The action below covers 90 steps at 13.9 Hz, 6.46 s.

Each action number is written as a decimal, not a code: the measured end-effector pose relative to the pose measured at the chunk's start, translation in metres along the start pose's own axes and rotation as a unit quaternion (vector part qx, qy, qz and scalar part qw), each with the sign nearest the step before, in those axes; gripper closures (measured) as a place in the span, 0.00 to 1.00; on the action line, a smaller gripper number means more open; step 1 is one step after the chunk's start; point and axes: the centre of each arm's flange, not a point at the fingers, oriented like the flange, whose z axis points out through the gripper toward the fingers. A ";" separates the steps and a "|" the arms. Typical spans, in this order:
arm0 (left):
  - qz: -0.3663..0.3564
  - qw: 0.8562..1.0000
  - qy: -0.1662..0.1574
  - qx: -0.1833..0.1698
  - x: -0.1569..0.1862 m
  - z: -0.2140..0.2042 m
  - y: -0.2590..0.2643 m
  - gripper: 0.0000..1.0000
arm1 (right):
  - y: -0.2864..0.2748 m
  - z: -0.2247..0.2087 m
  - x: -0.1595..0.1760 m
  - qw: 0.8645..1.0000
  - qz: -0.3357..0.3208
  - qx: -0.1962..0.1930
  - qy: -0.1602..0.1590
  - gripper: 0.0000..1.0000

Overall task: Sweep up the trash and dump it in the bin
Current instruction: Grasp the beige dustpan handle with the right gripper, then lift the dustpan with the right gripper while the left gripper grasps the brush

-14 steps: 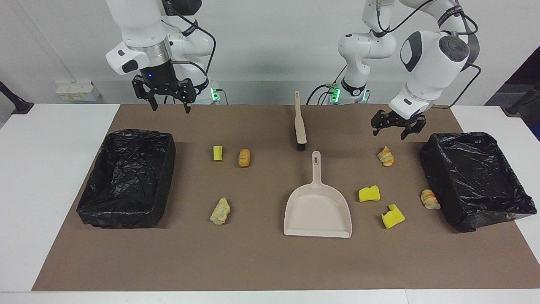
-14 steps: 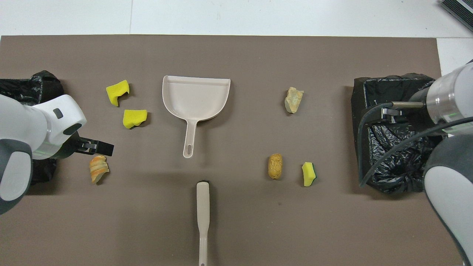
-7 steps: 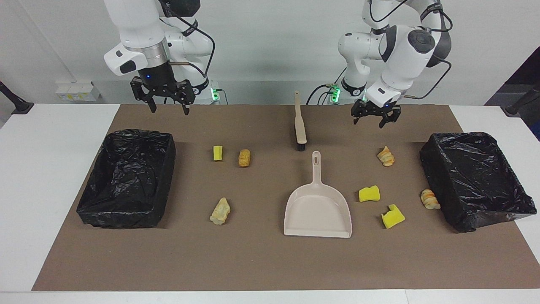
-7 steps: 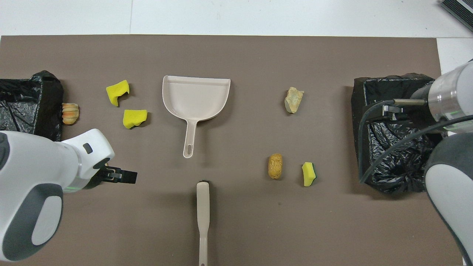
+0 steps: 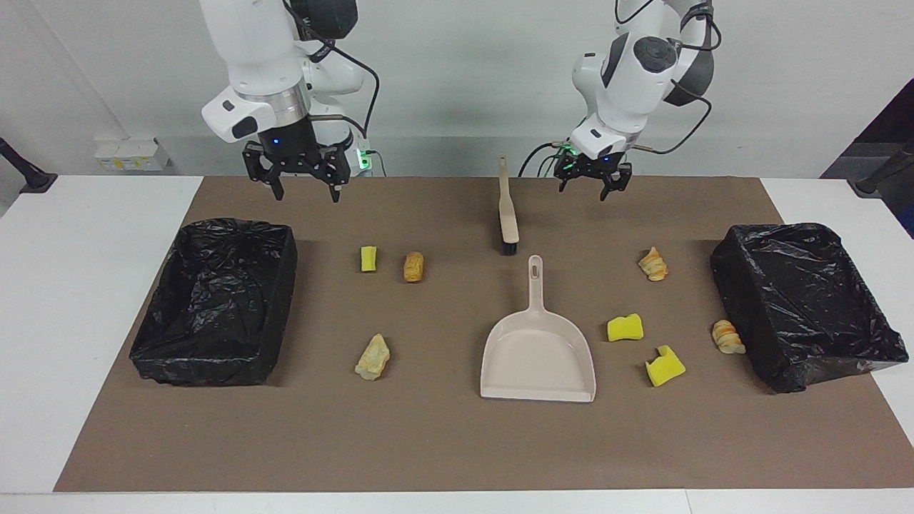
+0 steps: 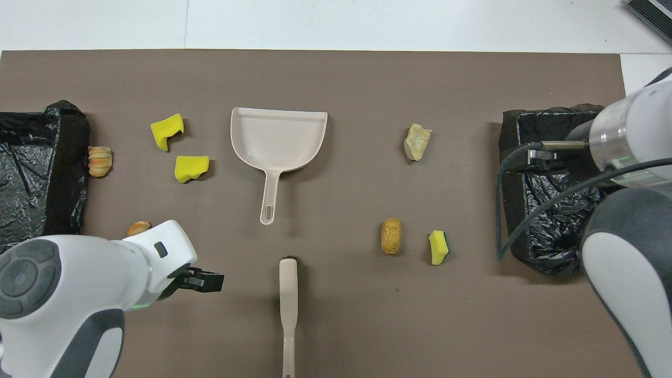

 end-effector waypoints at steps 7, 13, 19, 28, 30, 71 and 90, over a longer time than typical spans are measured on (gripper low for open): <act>-0.009 1.000 0.017 0.009 -0.069 0.086 0.110 0.00 | -0.115 0.072 0.033 1.000 0.000 -0.005 0.028 0.00; -0.028 0.999 0.030 0.012 -0.114 0.115 0.151 0.00 | -0.242 0.139 0.018 1.000 0.010 0.002 0.026 0.00; -0.040 0.999 0.026 0.016 -0.125 0.124 0.156 0.15 | -0.348 0.205 -0.011 0.999 0.032 0.006 0.036 0.00; -0.042 0.999 0.018 0.023 -0.128 0.133 0.154 0.37 | -0.398 0.244 -0.038 0.999 0.003 0.015 0.037 0.00; -0.043 0.999 0.017 0.024 -0.128 0.134 0.154 0.55 | -0.398 0.244 -0.038 0.999 0.003 0.014 0.037 0.00; -0.266 0.943 -0.038 0.195 0.004 0.019 -0.132 0.74 | -0.282 0.173 -0.014 0.904 -0.426 -0.012 0.031 0.68; -0.088 0.980 -0.019 0.177 0.121 0.081 -0.211 0.74 | -0.196 0.202 0.023 0.731 -0.682 -0.002 -0.007 0.68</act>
